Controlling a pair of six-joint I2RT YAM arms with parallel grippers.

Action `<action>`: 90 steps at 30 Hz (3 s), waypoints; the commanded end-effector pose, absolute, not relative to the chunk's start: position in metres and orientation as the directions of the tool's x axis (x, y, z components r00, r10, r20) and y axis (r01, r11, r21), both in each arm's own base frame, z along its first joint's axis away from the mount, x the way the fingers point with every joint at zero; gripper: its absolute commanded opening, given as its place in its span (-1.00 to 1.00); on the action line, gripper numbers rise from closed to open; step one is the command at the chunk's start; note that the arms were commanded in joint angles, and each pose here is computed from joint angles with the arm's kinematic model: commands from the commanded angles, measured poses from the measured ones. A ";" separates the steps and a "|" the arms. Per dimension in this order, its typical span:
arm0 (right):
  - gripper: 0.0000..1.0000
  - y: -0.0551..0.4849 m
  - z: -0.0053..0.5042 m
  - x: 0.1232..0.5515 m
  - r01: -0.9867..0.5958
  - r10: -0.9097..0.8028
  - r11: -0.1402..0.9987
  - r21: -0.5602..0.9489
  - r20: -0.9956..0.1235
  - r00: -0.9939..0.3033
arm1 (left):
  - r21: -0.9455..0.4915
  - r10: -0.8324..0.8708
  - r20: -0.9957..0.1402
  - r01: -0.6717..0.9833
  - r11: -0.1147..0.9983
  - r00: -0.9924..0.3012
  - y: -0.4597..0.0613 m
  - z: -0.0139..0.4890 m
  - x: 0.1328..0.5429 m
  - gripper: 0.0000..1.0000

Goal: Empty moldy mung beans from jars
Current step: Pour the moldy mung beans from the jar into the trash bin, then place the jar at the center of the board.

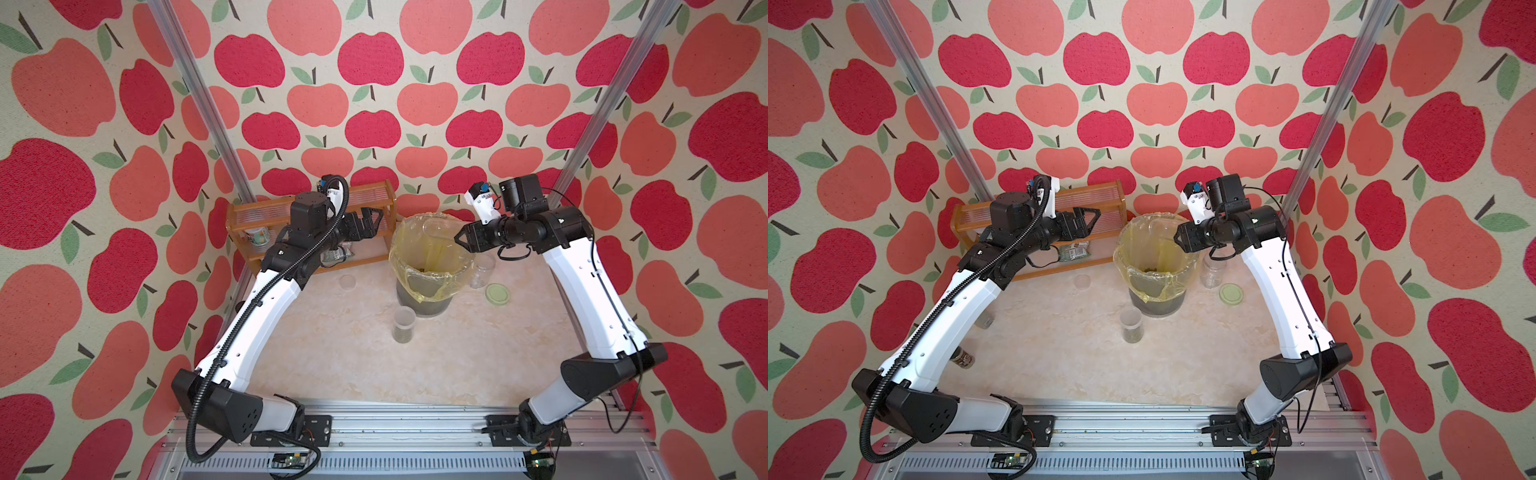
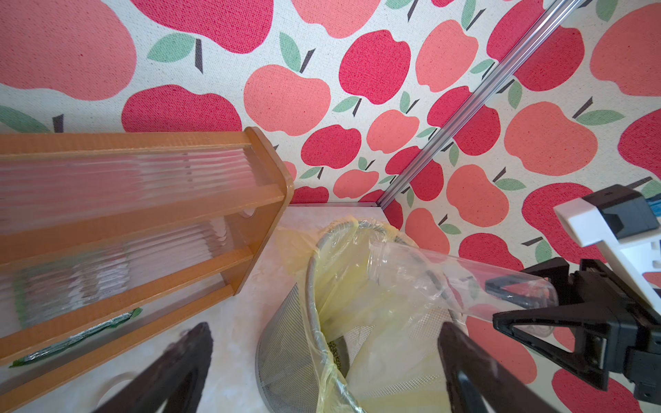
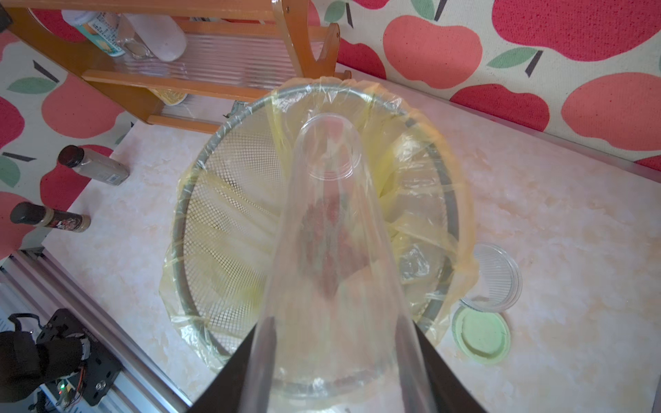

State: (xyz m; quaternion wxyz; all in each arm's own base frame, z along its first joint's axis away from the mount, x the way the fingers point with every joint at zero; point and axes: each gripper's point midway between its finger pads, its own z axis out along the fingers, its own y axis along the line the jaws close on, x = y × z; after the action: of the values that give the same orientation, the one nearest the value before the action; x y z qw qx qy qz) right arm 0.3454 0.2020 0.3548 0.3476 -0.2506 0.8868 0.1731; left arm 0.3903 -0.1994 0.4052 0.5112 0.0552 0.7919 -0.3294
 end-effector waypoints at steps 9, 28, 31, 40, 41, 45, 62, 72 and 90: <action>-0.30 0.198 0.381 0.324 -0.611 -0.221 0.768 0.192 -0.816 -0.534 | -0.517 -0.252 -0.820 0.475 0.712 -0.514 -0.220 0.410 0.406 0.99; -0.27 0.219 0.433 0.306 -0.711 -0.005 0.703 -0.026 -0.999 0.031 | -0.671 -0.307 -0.737 0.603 0.430 -0.601 -0.307 0.448 0.395 0.94; -0.26 0.222 0.438 0.296 -0.720 -0.009 0.691 -0.062 -0.997 0.078 | -0.700 -0.308 -0.711 0.593 0.398 -0.632 -0.313 0.446 0.397 0.90; -0.26 0.235 0.438 0.285 -0.756 -0.012 0.646 -0.107 -0.991 0.130 | -0.739 -0.283 -0.672 0.596 0.315 -0.684 -0.330 0.453 0.399 0.89; -0.26 0.236 0.438 0.285 -0.758 -0.014 0.642 -0.114 -0.990 0.137 | -0.740 -0.276 -0.671 0.597 0.310 -0.688 -0.333 0.453 0.399 0.88; -0.26 0.237 0.440 0.287 -0.749 -0.010 0.650 -0.125 -0.988 0.155 | -0.742 -0.250 -0.669 0.605 0.289 -0.700 -0.341 0.455 0.394 0.82; -0.25 0.252 0.433 0.308 -0.735 -0.023 0.660 -0.155 -0.982 0.186 | -0.725 -0.208 -0.687 0.637 0.260 -0.697 -0.351 0.462 0.388 0.45; 0.02 0.251 0.428 0.320 -0.707 -0.036 0.691 -0.153 -0.983 0.179 | -0.699 -0.193 -0.713 0.657 0.284 -0.674 -0.344 0.462 0.384 0.22; 0.88 0.252 0.424 0.317 -0.727 -0.034 0.675 -0.127 -0.989 0.142 | -0.622 -0.204 -0.776 0.670 0.405 -0.597 -0.321 0.463 0.394 -0.14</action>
State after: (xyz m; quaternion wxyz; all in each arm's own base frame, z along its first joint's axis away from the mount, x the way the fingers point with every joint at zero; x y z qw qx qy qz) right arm 0.3219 0.2562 0.4093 0.6780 -0.3181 0.6143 0.2486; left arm 0.3986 -0.3347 0.4459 0.3872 0.1519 0.7330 -0.5383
